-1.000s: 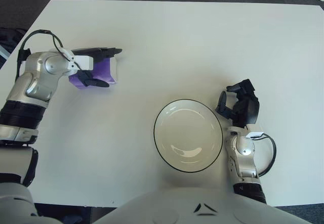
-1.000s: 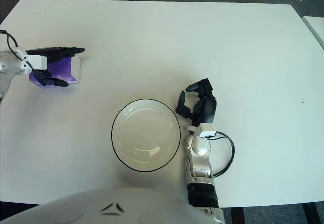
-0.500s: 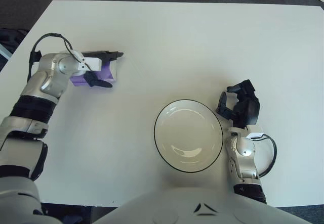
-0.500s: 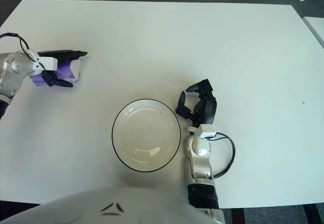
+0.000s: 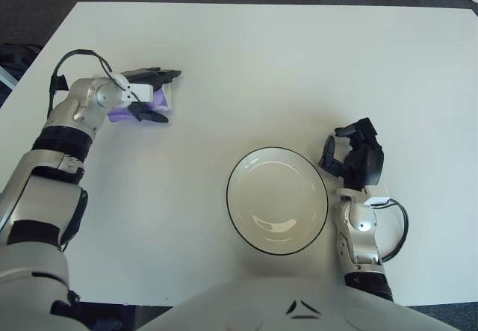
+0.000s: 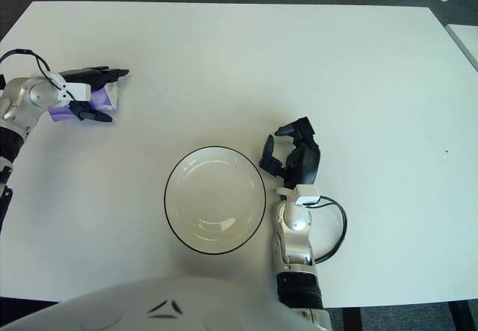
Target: Put the tissue paper into the plate.
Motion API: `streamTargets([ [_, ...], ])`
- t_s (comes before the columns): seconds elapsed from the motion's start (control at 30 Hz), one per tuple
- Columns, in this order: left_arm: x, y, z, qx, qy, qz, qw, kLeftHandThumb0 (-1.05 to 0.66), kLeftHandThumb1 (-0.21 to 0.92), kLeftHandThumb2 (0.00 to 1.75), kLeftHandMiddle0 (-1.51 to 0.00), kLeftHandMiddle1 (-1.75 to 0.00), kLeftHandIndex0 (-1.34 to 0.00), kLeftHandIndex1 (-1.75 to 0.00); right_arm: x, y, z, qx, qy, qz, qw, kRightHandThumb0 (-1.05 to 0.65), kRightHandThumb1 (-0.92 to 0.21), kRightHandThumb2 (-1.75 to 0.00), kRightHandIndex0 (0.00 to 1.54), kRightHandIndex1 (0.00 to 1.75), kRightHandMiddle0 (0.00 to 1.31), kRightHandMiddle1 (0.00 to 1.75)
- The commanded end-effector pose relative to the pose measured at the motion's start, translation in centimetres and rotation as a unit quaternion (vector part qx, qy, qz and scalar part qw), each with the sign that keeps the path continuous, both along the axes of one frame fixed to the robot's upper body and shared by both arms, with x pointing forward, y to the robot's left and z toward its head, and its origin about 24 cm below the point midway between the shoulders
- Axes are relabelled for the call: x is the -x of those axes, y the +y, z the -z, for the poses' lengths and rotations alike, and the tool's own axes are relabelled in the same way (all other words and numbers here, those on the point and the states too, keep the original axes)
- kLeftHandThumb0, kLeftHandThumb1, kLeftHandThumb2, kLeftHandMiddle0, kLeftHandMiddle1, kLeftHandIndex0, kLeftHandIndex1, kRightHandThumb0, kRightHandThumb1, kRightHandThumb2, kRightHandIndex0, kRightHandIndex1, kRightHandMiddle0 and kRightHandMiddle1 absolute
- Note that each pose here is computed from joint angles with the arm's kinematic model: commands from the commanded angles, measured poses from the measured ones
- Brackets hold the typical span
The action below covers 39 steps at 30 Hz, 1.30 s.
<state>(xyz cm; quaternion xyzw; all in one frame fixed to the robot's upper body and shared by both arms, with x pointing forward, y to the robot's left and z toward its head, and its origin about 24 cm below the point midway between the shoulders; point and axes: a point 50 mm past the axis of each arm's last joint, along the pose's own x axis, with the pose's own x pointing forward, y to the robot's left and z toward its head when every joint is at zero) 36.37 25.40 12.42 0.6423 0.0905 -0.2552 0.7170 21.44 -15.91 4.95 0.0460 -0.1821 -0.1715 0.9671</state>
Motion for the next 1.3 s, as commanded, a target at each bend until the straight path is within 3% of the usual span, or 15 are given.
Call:
streamTargets([
  [0.0,2.3,0.8,6.4,-0.036,0.113,-0.021,0.993,-1.04,0.49,0.61,0.0,0.0,0.0,0.0,1.9,-0.7,3.1,-0.003,0.071,0.02,0.997,-0.49,-0.3,-1.34,1.09,1.75,0.63,1.75],
  [0.2,2.3,0.9,7.2,-0.032,0.102,-0.035,0.994,-1.01,0.49,0.61,0.0,0.0,0.0,0.0,1.9,-0.8,3.1,0.001,0.071,0.02,0.997,-0.48,-0.32,-1.32,1.1,1.75,0.61,1.75],
  [0.37,3.3,2.1,9.2,-0.023,0.08,-0.071,0.994,-0.99,0.45,0.67,0.0,0.0,0.0,0.0,2.0,-0.8,3.0,0.004,0.07,0.02,0.997,-0.48,-0.32,-1.32,1.11,1.75,0.61,1.75],
  [0.5,3.2,2.0,9.3,-0.015,0.032,-0.082,0.996,-0.9,0.35,0.83,0.0,0.0,0.0,0.0,2.1,-0.9,3.0,0.008,0.069,0.021,0.997,-0.49,-0.31,-1.34,1.13,1.75,0.62,1.75],
  [0.6,3.3,1.9,9.5,-0.004,-0.006,-0.087,0.996,-0.74,0.25,1.02,0.0,-0.06,0.0,-0.01,2.1,-0.9,3.0,0.009,0.072,0.021,0.997,-0.49,-0.3,-1.35,1.13,1.75,0.63,1.75],
  [0.63,3.3,1.9,9.5,0.0,-0.02,-0.087,0.996,-0.66,0.23,1.05,0.0,-0.3,0.0,-0.25,2.1,-0.9,3.0,0.009,0.075,0.022,0.997,-0.49,-0.31,-1.34,1.12,1.75,0.62,1.75],
  [0.67,3.3,1.8,9.6,0.004,-0.032,-0.09,0.995,-0.64,0.22,1.06,0.0,-0.4,0.0,-0.35,2.1,-0.9,2.9,0.01,0.075,0.023,0.997,-0.49,-0.31,-1.33,1.11,1.75,0.62,1.75],
  [0.77,3.4,1.7,9.8,0.007,-0.048,-0.094,0.994,-0.53,0.17,1.12,0.0,-1.01,0.0,-0.85,2.2,-0.9,2.9,0.011,0.075,0.024,0.997,-0.48,-0.32,-1.32,1.09,1.75,0.61,1.75],
  [0.8,3.4,1.8,9.9,0.007,-0.052,-0.098,0.994,-0.52,0.16,1.13,0.0,-1.08,0.0,-0.9,2.2,-0.9,2.9,0.01,0.074,0.023,0.997,-0.48,-0.32,-1.32,1.09,1.75,0.61,1.75],
  [0.87,3.4,1.8,10.0,0.006,-0.058,-0.102,0.993,-0.48,0.14,1.19,0.0,-1.37,0.0,-1.25,2.2,-0.9,2.9,0.01,0.074,0.023,0.997,-0.48,-0.33,-1.32,1.08,1.75,0.61,1.75],
  [0.97,3.4,1.9,10.1,0.003,-0.066,-0.106,0.992,-0.45,0.14,1.24,0.0,-1.61,0.0,-1.53,2.2,-0.9,2.9,0.01,0.077,0.021,0.997,-0.48,-0.33,-1.31,1.08,1.75,0.6,1.75],
  [1.07,3.6,2.0,10.3,-0.003,-0.079,-0.114,0.99,-0.4,0.16,1.26,-0.28,-1.7,-0.12,-1.68,2.2,-0.9,2.9,0.011,0.08,0.017,0.997,-0.48,-0.33,-1.31,1.08,1.75,0.6,1.75],
  [1.13,3.8,2.3,10.5,-0.008,-0.086,-0.124,0.988,-0.21,0.18,1.32,-0.48,-1.72,-0.33,-1.62,2.2,-0.9,2.8,0.01,0.079,0.015,0.997,-0.48,-0.33,-1.31,1.08,1.75,0.6,1.75],
  [1.23,3.9,2.5,10.7,-0.009,-0.1,-0.135,0.986,-0.07,0.1,1.46,-0.66,-1.74,-0.6,-1.55,2.1,-0.9,2.8,0.009,0.076,0.014,0.997,-0.48,-0.33,-1.31,1.1,1.75,0.61,1.75],
  [1.27,3.9,2.4,10.7,-0.008,-0.103,-0.136,0.985,-0.06,0.09,1.48,-0.68,-1.74,-0.63,-1.55,2.1,-0.9,2.8,0.009,0.075,0.014,0.997,-0.48,-0.32,-1.32,1.1,1.75,0.61,1.75],
])
